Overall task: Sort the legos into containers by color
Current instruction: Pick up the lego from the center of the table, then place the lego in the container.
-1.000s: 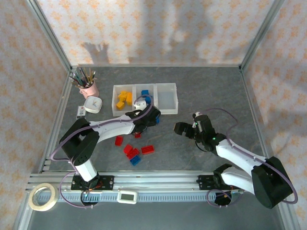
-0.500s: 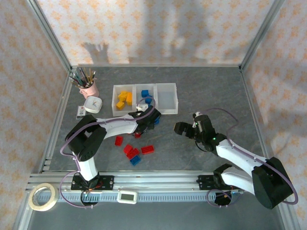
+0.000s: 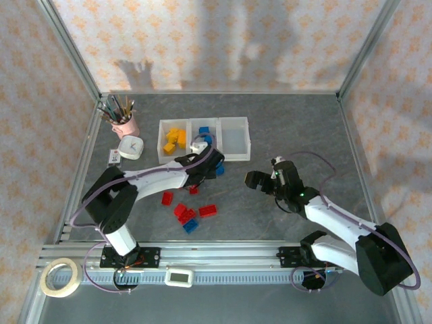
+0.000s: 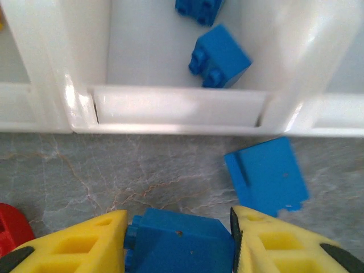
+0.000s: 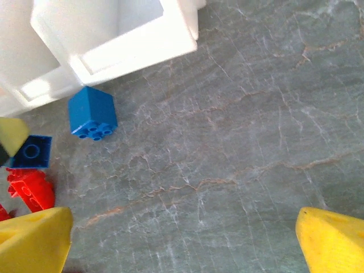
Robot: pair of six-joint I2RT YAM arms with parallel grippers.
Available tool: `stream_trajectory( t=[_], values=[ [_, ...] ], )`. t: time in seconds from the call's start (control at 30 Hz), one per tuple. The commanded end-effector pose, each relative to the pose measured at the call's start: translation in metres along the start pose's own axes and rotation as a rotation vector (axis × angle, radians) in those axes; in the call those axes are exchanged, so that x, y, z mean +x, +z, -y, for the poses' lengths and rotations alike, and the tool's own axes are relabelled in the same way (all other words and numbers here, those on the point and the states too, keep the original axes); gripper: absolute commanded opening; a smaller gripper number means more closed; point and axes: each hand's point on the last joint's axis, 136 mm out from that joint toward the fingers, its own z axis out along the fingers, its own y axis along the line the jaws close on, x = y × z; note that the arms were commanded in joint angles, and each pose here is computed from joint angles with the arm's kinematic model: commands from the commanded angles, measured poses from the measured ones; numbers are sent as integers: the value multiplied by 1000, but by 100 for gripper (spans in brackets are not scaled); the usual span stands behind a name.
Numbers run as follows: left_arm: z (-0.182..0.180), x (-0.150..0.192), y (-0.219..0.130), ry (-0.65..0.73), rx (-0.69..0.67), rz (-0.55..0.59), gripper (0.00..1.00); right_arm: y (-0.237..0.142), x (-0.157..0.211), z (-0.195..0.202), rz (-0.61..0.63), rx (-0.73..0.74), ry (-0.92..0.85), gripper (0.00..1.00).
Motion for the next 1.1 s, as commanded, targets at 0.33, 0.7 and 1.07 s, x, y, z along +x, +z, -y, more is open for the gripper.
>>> stream_trajectory(
  t=[0.33, 0.7, 1.07],
  values=[
    [-14, -79, -47, -70, 17, 187, 43, -12, -39, -39, 70, -98, 11, 100],
    [-8, -133, 0, -118, -40, 213, 43, 2, -50, -46, 72, -106, 11, 100],
    [-4, -147, 37, -74, -120, 166, 67, 2, -54, -48, 62, -84, -19, 100]
  ],
)
